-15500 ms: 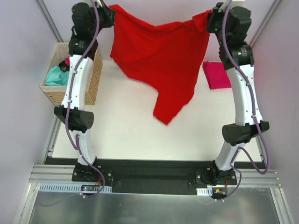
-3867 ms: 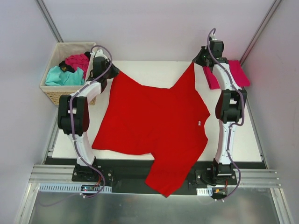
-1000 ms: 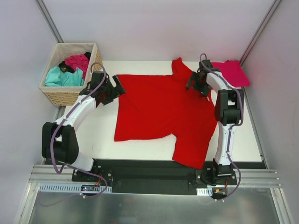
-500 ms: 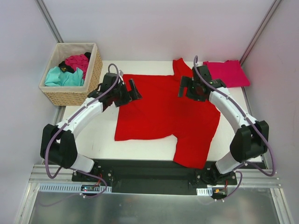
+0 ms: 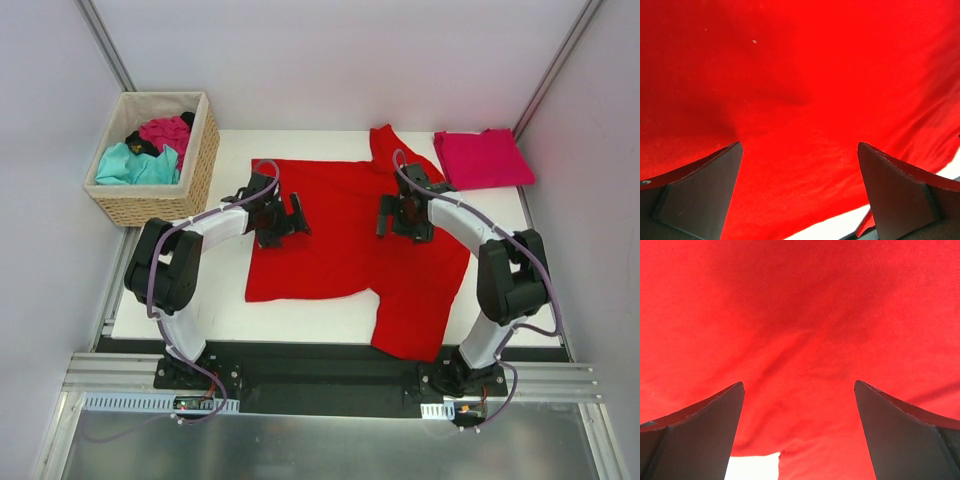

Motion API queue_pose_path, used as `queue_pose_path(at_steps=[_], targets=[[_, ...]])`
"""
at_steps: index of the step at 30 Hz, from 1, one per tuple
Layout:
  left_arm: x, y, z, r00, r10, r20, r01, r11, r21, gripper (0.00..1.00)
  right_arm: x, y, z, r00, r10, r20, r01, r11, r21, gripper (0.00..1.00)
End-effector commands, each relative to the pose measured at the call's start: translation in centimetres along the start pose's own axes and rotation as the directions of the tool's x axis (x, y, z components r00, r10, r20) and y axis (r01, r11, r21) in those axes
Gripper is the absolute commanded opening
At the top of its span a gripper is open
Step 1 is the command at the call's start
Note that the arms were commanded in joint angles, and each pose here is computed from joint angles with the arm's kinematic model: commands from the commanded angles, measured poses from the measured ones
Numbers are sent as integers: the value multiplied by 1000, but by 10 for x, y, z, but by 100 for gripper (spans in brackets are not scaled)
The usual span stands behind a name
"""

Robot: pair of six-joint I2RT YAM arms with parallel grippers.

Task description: Fold and stack the t-shirts

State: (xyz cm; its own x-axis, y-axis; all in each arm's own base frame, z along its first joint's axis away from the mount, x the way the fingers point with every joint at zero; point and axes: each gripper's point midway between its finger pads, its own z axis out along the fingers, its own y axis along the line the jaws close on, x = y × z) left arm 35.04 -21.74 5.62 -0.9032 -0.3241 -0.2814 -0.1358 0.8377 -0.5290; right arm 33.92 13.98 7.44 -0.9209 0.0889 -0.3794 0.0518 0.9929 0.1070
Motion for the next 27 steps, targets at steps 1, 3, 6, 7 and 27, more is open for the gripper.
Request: queue_pose_path(at_steps=[1, 3, 6, 7, 27], targets=[[-1, 0, 11, 1000, -5, 4, 5, 1000, -13, 99, -6, -1, 17, 1000, -11, -12, 12, 999, 32, 96], [0, 6, 17, 1000, -9, 1, 9, 999, -41, 99, -9, 4, 24, 1000, -4, -21, 4, 1000, 27, 96], [-2, 16, 24, 1000, -23, -8, 22, 996, -82, 99, -9, 8, 40, 998, 2, -56, 0, 1000, 30, 96], [-2, 19, 26, 1000, -29, -11, 27, 995, -96, 99, -7, 8, 47, 997, 2, -76, 1, 1000, 31, 96], [-89, 75, 28, 973, -221, 62, 228, 963, -143, 99, -65, 34, 94, 993, 34, -116, -32, 999, 15, 96]])
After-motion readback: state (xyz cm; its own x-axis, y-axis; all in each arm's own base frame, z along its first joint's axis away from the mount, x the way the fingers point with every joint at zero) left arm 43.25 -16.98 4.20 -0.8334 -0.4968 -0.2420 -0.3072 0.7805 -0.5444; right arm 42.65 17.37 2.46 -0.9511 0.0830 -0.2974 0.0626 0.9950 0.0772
